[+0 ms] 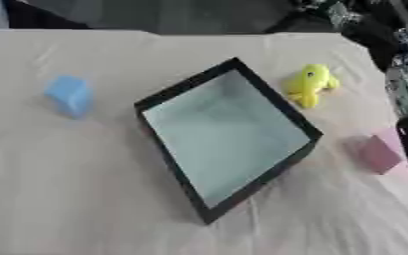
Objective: Pick up objects on the table and place them in the box.
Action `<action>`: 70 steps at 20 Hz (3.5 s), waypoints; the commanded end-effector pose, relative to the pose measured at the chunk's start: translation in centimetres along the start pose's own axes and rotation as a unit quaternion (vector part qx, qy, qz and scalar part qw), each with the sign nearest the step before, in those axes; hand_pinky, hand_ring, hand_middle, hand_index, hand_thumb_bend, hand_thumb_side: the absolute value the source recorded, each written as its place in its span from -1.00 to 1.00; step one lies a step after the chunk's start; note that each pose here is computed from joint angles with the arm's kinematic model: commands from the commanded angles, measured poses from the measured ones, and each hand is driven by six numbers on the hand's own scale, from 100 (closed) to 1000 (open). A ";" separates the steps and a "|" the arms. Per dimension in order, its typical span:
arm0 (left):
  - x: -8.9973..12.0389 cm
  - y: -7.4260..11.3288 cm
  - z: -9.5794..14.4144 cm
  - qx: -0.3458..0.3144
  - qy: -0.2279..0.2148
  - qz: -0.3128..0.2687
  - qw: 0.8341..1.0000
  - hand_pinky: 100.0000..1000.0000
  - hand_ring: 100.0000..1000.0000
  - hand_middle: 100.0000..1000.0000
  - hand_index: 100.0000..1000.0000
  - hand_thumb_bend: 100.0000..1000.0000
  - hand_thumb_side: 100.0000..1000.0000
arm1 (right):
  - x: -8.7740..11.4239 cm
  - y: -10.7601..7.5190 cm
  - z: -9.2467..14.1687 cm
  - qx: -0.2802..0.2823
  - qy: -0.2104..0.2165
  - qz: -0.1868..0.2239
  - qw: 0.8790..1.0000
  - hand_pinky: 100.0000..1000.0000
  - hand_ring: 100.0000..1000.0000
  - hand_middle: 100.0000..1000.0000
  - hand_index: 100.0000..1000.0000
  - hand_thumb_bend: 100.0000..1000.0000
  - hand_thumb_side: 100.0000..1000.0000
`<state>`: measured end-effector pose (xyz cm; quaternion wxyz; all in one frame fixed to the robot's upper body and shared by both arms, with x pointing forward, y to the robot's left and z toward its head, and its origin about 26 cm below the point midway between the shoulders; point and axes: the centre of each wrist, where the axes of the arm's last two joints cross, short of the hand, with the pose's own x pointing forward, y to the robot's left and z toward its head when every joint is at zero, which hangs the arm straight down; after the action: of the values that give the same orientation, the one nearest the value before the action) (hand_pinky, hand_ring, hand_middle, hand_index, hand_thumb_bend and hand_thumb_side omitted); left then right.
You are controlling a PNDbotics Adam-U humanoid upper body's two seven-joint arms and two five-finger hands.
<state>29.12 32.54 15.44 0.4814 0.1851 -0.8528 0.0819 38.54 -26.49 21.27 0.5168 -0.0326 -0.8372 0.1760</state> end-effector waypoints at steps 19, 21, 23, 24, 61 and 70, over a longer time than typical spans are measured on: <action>0.5 0.8 -0.4 -0.008 -0.012 -0.023 1.000 0.59 0.40 0.51 0.54 -0.99 0.55 | 6.4 -8.0 -0.9 0.132 -0.052 0.296 0.945 0.78 0.56 0.44 0.66 -0.35 -0.57; 0.5 0.8 -0.4 -0.010 -0.012 -0.024 1.000 0.59 0.40 0.51 0.54 -0.99 0.55 | 6.7 -9.0 -0.6 0.154 -0.047 0.330 0.930 0.78 0.59 0.48 0.68 -0.27 -0.52; 0.5 0.9 -0.4 -0.010 -0.013 -0.026 1.000 0.59 0.40 0.51 0.54 -0.99 0.55 | 6.8 -9.8 -0.2 0.179 -0.039 0.362 0.914 0.78 0.60 0.51 0.70 -0.20 -0.46; 0.5 0.9 -0.4 -0.009 -0.013 -0.026 1.000 0.59 0.40 0.51 0.54 -0.99 0.55 | 6.9 -10.1 0.0 0.189 -0.035 0.375 0.907 0.78 0.60 0.52 0.70 -0.20 -0.45; 0.7 1.3 -0.7 -0.014 -0.015 -0.042 0.999 0.59 0.40 0.52 0.53 -0.99 0.56 | 2.3 -10.5 8.1 0.295 0.165 0.418 0.843 0.74 0.62 0.52 0.76 0.08 0.13; 0.7 1.2 -0.7 -0.014 -0.013 -0.039 0.999 0.59 0.40 0.52 0.53 -1.00 0.55 | 0.6 -9.6 9.1 0.295 0.202 0.431 0.829 0.73 0.63 0.53 0.76 0.15 0.20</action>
<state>28.95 33.42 15.61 0.4861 0.2058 -0.8475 0.0553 31.56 -37.55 20.40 0.5375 -0.2538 -0.5290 0.6057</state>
